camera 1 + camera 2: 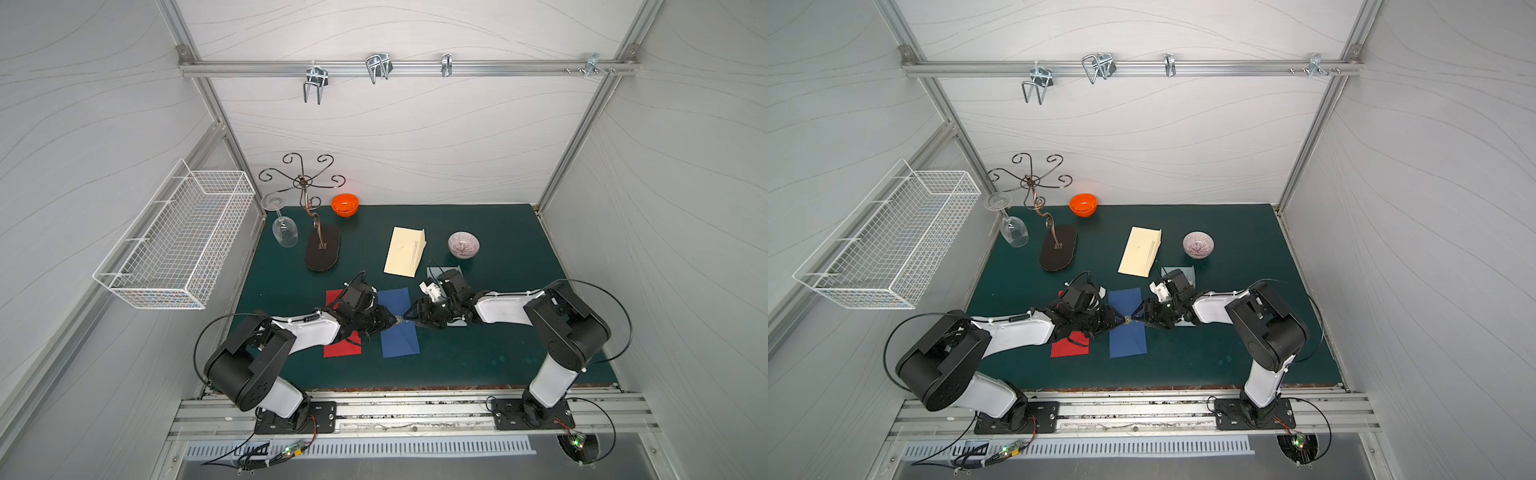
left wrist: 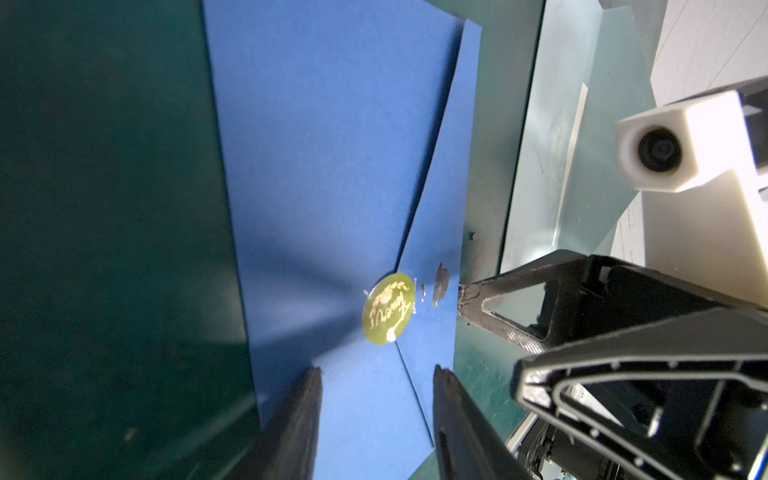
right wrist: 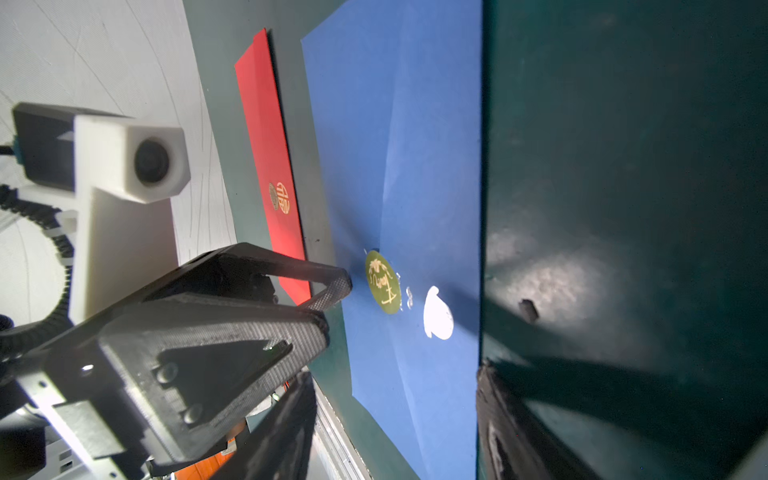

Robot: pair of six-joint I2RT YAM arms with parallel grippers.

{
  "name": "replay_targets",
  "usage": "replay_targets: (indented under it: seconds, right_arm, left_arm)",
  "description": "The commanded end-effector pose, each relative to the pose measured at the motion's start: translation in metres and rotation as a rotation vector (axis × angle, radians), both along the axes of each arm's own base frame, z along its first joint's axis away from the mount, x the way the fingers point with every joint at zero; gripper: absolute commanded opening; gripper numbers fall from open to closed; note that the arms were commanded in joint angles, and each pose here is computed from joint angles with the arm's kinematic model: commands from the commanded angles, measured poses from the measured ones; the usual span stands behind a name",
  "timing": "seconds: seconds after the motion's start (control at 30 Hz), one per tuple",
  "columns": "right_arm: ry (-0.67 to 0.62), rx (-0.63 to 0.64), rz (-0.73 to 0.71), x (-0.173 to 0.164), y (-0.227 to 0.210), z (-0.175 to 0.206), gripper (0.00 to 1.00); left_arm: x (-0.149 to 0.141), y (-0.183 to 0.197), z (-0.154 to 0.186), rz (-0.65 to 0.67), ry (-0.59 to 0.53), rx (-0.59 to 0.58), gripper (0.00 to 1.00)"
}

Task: Open the envelope
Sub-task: Pick up the envelope from the center of the board.

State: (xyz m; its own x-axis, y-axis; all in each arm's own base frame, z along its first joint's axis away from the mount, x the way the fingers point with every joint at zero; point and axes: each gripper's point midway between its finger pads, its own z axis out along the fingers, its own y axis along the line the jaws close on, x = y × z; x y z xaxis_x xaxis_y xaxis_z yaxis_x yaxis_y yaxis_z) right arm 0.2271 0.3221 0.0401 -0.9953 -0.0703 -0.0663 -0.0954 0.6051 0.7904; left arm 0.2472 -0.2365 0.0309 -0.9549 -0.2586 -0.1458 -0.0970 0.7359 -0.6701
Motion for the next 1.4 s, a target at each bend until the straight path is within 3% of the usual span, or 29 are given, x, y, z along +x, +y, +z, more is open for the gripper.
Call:
replay_targets:
  seconds: [0.0, 0.23, 0.7, 1.37]
  right_arm:
    - [0.118, -0.118, -0.035, -0.017, -0.023, -0.036, 0.64]
    - [0.122, -0.124, -0.037, -0.018, -0.024, -0.037, 0.64]
    - [0.126, -0.114, -0.031, -0.019, -0.022, -0.037, 0.64]
    - [0.03, 0.165, -0.024, -0.007, -0.004, 0.008, 0.65]
  left_arm:
    - [0.009, -0.002, 0.021, 0.011, -0.059, 0.001, 0.49]
    - [0.011, 0.006, 0.027, 0.034, -0.084, 0.033, 0.51]
    - [0.002, 0.008, -0.011, 0.033, 0.044, 0.088, 0.52]
    - [0.002, 0.005, -0.014, 0.025, 0.058, 0.084, 0.5]
